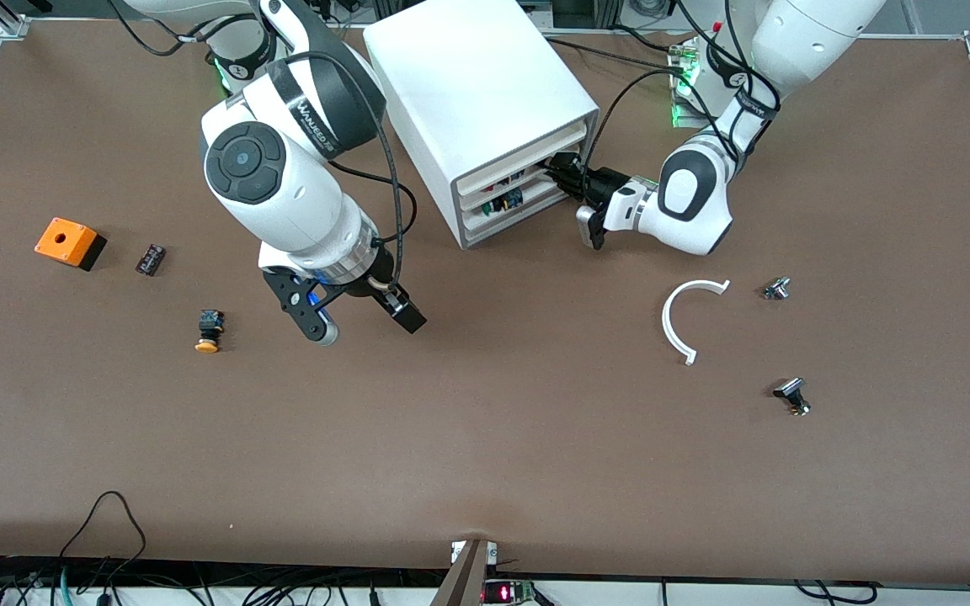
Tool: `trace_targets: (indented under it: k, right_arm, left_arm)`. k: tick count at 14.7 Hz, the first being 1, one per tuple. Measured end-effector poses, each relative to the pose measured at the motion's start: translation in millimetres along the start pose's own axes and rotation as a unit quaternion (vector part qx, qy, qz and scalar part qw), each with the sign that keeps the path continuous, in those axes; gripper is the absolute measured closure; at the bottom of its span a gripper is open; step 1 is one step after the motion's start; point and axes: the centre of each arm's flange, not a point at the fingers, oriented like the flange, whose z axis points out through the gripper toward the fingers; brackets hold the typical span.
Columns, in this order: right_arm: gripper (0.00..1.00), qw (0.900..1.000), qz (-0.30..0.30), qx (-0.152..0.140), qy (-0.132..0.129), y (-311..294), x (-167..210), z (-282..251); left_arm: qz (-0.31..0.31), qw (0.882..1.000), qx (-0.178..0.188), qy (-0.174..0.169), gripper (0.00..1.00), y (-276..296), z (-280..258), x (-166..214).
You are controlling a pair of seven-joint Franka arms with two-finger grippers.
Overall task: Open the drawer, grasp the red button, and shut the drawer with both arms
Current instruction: 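Pull the drawer open with the left gripper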
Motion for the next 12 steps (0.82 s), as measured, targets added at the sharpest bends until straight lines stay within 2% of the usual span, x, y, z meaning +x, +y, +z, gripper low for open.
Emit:
trace_targets:
  k: [1, 8, 12]
  right_arm:
    - [0.0, 1.0, 0.001, 0.001, -0.003, -0.1, -0.4, 0.0]
    - [0.0, 1.0, 0.02, 0.014, -0.01, -3.6, -3.4, -9.5]
    - [0.0, 0.999, 0.034, 0.034, -0.012, -12.9, -31.0, -18.5]
  left_arm:
    - [0.004, 1.0, -0.002, 0.002, 0.89, 0.9, -0.1, 0.5]
    - [0.015, 0.999, 0.005, 0.028, 0.89, 1.0, -27.9, 14.1]
    - [0.019, 0.998, 0.011, 0.055, 0.89, -7.9, -60.9, 31.6]
